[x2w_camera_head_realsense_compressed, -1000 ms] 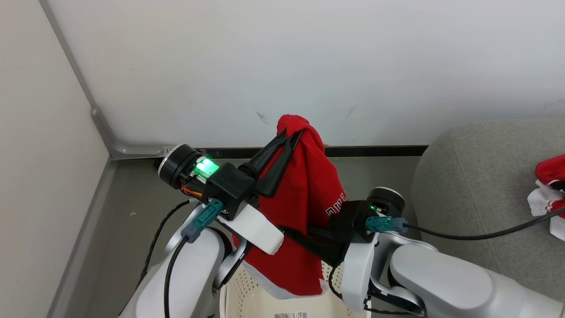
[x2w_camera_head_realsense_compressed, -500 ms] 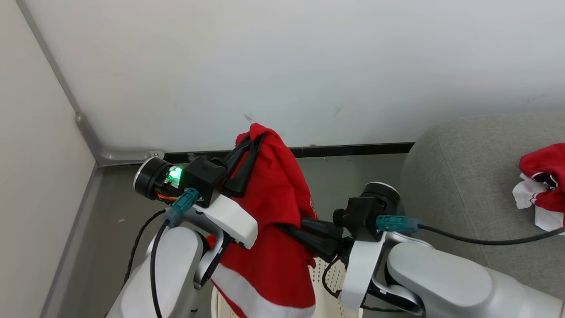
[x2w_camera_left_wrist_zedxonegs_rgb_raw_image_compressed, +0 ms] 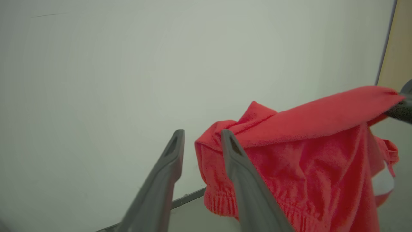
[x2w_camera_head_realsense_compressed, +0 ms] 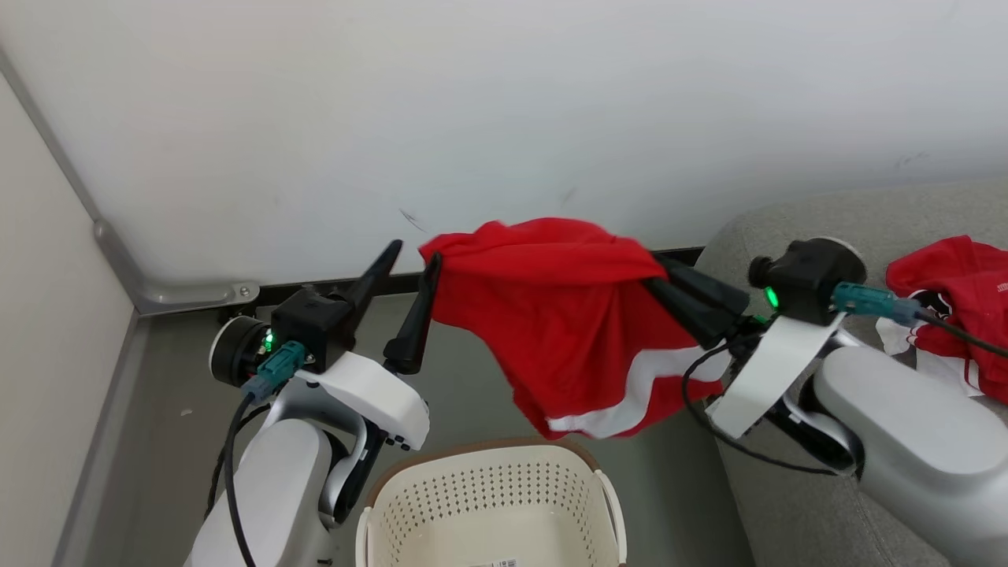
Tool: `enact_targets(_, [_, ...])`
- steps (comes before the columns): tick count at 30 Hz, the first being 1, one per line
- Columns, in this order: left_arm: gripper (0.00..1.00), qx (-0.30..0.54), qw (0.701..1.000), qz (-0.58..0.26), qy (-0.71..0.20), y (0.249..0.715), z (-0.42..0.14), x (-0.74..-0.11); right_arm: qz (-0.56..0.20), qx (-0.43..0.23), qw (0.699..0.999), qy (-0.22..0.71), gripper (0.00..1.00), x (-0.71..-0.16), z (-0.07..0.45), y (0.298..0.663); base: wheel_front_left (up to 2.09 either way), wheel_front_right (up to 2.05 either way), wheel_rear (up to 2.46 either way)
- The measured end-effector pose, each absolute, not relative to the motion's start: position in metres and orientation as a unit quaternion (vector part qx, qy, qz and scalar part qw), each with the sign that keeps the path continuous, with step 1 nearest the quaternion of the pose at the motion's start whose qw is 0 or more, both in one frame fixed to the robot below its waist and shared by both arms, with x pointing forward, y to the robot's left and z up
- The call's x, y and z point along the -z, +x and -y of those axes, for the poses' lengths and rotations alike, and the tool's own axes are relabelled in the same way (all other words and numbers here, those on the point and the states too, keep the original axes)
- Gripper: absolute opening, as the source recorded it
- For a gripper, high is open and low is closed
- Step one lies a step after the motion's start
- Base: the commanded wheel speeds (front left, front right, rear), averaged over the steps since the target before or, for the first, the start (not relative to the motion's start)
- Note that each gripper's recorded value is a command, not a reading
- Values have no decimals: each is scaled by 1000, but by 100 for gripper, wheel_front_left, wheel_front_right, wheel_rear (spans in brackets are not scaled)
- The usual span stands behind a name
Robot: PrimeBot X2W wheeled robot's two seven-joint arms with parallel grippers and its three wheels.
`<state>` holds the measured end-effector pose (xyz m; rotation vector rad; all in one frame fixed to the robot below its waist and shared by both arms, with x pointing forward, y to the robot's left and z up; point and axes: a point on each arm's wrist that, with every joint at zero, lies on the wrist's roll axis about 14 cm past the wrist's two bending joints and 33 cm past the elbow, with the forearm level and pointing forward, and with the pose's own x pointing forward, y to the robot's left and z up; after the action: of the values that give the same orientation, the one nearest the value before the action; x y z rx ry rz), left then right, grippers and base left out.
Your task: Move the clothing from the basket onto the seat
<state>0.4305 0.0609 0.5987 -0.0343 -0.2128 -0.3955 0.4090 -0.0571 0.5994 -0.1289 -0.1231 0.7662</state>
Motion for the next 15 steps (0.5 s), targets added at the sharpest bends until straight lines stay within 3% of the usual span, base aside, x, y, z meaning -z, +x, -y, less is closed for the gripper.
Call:
enact_targets(9, [100,186,975,106,-54,433,-62,-597,104,-265,957,-49,0,-639,136,432,0,0,0])
enact_targets(15, [100,188,973,116,-66,434,-54,-600,116,-181,977,-18,0,-641,197,426,0,0,0])
